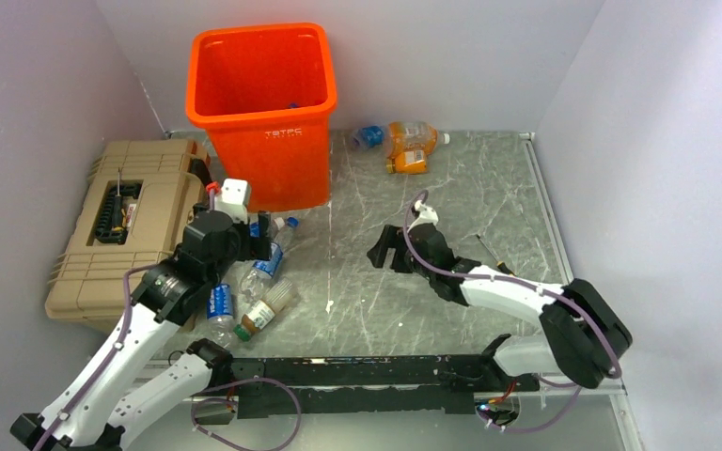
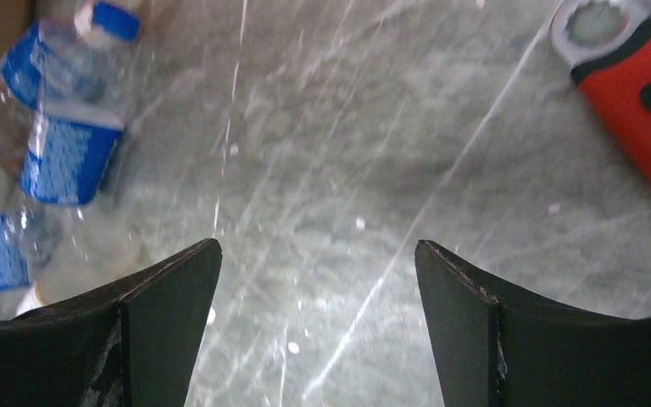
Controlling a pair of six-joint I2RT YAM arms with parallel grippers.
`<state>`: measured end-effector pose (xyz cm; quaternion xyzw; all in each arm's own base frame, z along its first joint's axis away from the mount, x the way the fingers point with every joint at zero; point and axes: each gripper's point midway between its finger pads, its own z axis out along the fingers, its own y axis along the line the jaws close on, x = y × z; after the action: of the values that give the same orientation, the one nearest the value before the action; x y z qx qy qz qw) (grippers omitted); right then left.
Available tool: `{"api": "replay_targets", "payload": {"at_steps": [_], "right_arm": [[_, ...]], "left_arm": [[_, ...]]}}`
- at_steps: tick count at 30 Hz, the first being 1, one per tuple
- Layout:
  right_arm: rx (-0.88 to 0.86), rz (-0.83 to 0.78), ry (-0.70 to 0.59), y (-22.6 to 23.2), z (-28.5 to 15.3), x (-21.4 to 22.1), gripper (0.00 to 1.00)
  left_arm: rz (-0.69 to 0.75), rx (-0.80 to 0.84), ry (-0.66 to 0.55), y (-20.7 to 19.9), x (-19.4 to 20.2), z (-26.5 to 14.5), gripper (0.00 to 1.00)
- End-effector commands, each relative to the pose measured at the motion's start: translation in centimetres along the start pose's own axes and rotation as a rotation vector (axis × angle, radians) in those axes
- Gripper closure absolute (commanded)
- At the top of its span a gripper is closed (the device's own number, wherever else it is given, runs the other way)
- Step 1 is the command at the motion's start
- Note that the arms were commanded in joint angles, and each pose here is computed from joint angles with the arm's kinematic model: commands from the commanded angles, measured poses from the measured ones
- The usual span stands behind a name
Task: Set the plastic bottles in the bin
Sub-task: Pick up the plastic bottle at the center of the board.
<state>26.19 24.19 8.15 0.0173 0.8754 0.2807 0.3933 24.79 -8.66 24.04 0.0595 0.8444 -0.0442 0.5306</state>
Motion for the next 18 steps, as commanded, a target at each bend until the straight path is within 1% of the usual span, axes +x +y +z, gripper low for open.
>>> {"api": "replay_targets", "payload": {"at_steps": [1, 3, 5, 7, 9, 11, 13, 15, 18], "right_arm": [[-0.023, 0.118, -0.228, 2.2, 1.1, -8.2, 0.12], [0.033, 0.225, -0.313, -0.3, 1.2, -11.4, 0.11], [0.068, 0.365, -0.386, -2.9, 1.3, -14.4, 0.11], [0.122, 0.414, -0.459, -5.2, 1.6, -17.0, 0.1], [0.168, 0.395, -0.52, -6.4, 2.3, -20.3, 0.07], [0.226, 0.396, -0.528, -8.2, 3.8, -22.1, 0.04], [0.229, 0.449, -0.526, -10.4, 5.5, -23.6, 0.03], [0.215, 0.481, -0.533, -11.9, 6.9, -24.7, 0.02], [0.274, 0.478, -0.516, -14.5, 9.3, -25.7, 0.02]], "left_arm": [[-0.079, -0.029, -0.097, 0.9, -1.7, -1.3, 0.04], [-0.091, 0.007, -0.115, 0.3, -1.9, -1.6, 0.04], [-0.095, 0.028, -0.121, 0.0, -2.0, -1.7, 0.04], [-0.094, 0.03, -0.115, -0.1, -2.0, -1.7, 0.04], [-0.09, 0.034, -0.103, -0.2, -1.9, -1.6, 0.04], [-0.091, 0.049, -0.095, -0.5, -1.8, -1.5, 0.04], [-0.089, 0.067, -0.09, -0.9, -1.8, -1.4, 0.04], [-0.086, 0.082, -0.085, -1.2, -1.6, -1.4, 0.04], [-0.076, 0.089, -0.079, -1.4, -1.5, -1.2, 0.04]]}}
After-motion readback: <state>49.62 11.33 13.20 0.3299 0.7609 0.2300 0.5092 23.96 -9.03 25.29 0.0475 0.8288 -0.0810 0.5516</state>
